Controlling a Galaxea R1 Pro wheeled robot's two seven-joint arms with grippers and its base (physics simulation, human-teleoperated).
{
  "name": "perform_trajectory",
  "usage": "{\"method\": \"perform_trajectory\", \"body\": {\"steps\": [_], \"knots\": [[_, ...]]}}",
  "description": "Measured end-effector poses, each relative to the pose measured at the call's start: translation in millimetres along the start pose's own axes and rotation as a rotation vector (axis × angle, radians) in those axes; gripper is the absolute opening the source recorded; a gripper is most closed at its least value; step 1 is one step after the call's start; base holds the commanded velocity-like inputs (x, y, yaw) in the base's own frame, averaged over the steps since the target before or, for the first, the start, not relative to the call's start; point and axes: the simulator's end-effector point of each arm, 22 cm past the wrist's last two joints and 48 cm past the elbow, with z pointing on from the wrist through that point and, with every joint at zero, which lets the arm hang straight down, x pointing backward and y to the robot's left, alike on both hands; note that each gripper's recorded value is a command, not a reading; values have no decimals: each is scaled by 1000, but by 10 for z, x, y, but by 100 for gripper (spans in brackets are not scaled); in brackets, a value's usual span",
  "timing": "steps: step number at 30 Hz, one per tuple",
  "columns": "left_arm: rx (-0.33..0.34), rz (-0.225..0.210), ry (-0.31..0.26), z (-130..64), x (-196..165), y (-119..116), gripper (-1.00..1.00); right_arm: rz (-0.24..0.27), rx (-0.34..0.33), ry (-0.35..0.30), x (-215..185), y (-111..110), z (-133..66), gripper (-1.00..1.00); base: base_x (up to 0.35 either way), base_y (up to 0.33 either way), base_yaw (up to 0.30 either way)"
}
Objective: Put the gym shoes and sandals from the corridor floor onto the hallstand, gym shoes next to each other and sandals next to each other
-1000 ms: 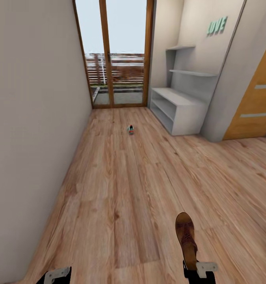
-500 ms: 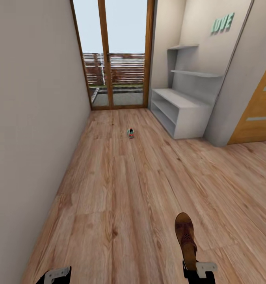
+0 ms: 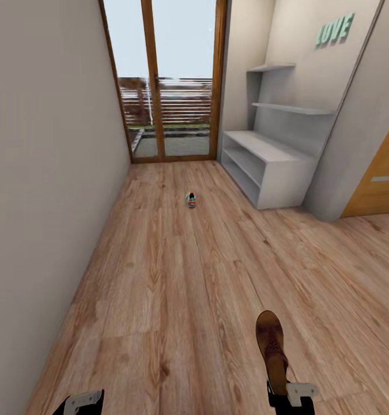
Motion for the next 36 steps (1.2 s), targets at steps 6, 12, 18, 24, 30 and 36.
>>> {"method": "perform_trajectory", "body": {"steps": [6,12,18,24,30,36], "knots": [[-1,0,-1,1,-4,9,100,0,0,0,0,0,0,-100,339,0,0],[0,1,-2,2,-7,0,100,0,0,0,0,0,0,-100,339,0,0],[1,1,-1,1,-3,-3,100,0,0,0,0,-1,0,-100,339,0,0],[0,1,-1,0,-2,4,100,1,0,0,0,7,-1,-100,339,0,0],[-1,1,0,0,-1,11,100,1,0,0,0,6,-1,-100,339,0,0],[-1,1,0,0,-1,10,100,2,1,0,0,6,-1,-100,339,0,0]]}}
